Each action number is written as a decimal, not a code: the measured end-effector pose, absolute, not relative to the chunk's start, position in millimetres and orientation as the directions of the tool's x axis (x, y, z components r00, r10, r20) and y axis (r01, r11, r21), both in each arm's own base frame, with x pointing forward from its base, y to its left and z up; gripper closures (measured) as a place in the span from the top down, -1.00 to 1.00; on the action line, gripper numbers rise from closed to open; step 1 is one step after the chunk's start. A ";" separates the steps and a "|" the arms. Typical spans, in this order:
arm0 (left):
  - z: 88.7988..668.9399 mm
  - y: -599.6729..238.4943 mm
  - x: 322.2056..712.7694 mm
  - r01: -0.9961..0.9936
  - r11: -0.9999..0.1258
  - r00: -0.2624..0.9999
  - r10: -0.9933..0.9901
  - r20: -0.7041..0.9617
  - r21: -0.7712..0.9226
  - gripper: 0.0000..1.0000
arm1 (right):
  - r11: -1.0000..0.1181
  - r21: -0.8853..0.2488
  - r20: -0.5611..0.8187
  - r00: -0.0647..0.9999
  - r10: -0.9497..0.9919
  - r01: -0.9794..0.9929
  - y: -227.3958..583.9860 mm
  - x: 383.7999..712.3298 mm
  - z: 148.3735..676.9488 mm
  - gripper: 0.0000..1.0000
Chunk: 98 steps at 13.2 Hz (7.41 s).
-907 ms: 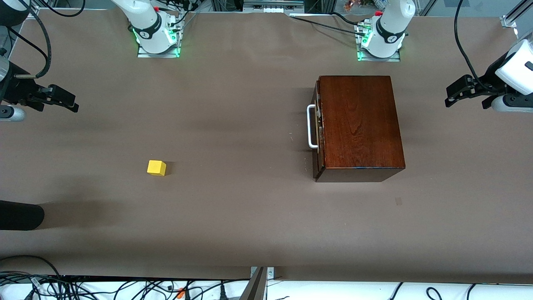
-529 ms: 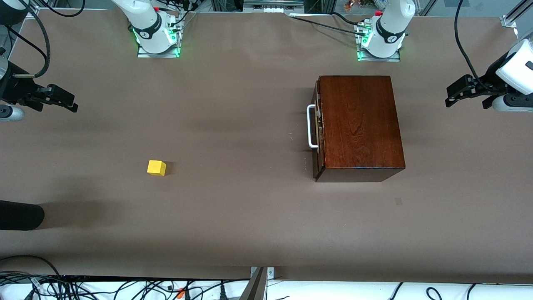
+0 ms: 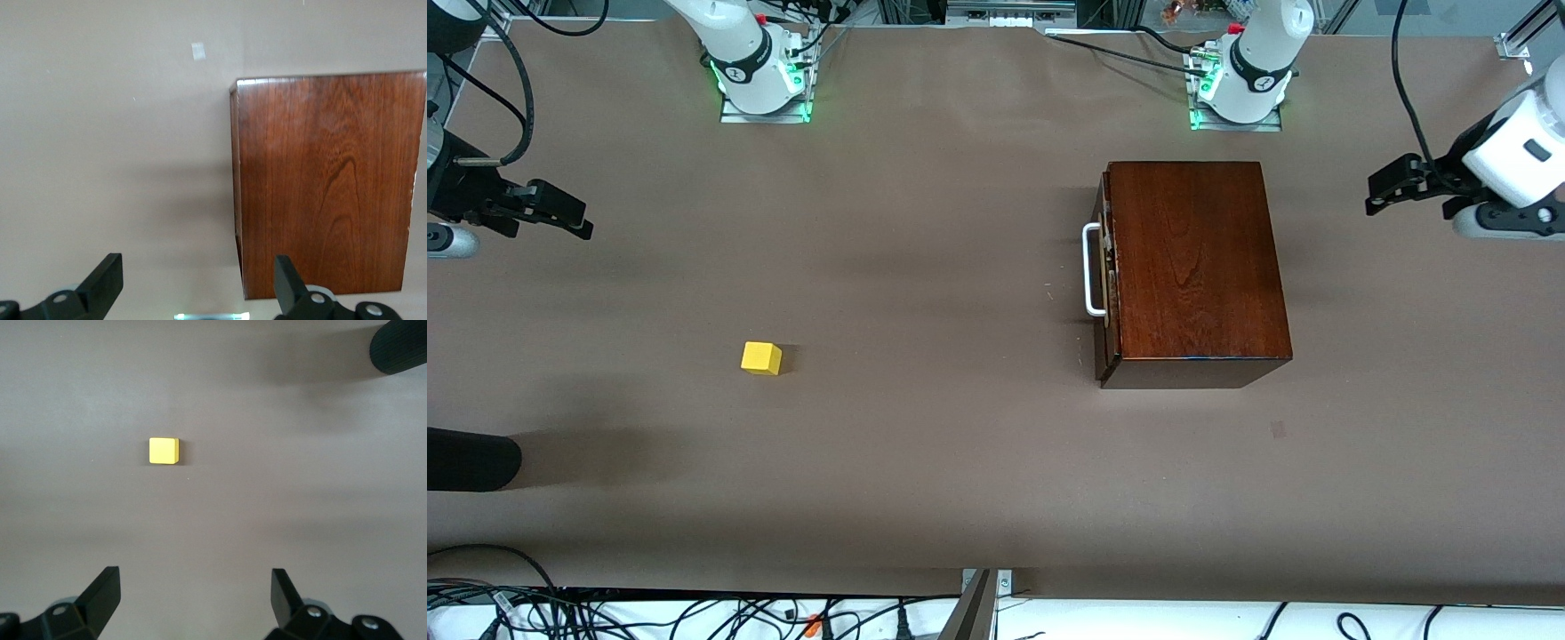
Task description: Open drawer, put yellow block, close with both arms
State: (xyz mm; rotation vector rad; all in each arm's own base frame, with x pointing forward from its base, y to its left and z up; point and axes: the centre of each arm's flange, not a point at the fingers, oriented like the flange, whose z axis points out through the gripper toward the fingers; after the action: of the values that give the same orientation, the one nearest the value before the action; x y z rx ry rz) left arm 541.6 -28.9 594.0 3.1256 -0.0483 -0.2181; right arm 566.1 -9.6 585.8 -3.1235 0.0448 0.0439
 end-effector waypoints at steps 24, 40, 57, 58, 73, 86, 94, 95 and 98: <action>316.5 -460.8 499.7 -0.150 -0.920 0.989 -0.146 -0.037 -0.362 1.00 | -0.999 -0.017 -0.031 0.999 -0.028 -0.028 -9.8 566.5 584.7 1.00; 272.4 -453.5 483.2 -0.136 -0.861 0.990 -0.135 -0.038 -0.490 1.00 | -0.999 -0.017 -0.032 0.999 -0.028 -0.028 -9.8 566.6 584.5 1.00; 269.1 -466.5 464.8 -0.116 -0.821 0.990 -0.138 -0.003 -0.560 1.00 | -0.999 -0.017 -0.033 0.999 -0.028 -0.028 -9.8 566.8 584.0 1.00; 268.6 -468.0 464.9 -0.116 -0.825 0.990 -0.140 0.002 -0.553 1.00 | -0.999 -0.017 -0.033 0.999 -0.028 -0.028 -9.8 566.8 584.0 1.00; 290.5 -490.4 484.4 -0.025 -0.961 1.000 -0.029 0.010 -0.276 1.00 | -0.999 -0.017 -0.033 0.999 -0.028 -0.028 -9.8 566.8 584.0 1.00; 301.0 -503.2 489.6 0.018 -0.992 1.000 0.017 0.007 -0.127 1.00 | -0.999 -0.017 -0.033 0.999 -0.028 -0.028 -9.8 566.8 584.0 1.00; 317.3 -510.4 494.7 0.022 -0.996 0.999 0.020 0.033 -0.086 1.00 | -0.999 -0.017 -0.033 0.999 -0.028 -0.028 -9.8 566.8 584.0 1.00; 326.5 -508.4 497.4 0.029 -0.995 0.999 0.026 0.033 -0.093 1.00 | -0.999 -0.017 -0.033 0.999 -0.028 -0.028 -9.8 566.8 584.0 1.00; 376.5 -486.4 507.1 0.004 -0.987 1.000 0.002 0.011 -0.159 1.00 | -0.999 -0.017 -0.033 0.999 -0.027 -0.028 -9.5 566.8 584.0 1.00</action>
State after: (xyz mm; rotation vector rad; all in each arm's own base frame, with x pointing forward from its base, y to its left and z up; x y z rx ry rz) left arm 507.1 -486.4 376.5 3.3008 0.0049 0.0183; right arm 566.8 -9.5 584.0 -3.1236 0.0429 0.0509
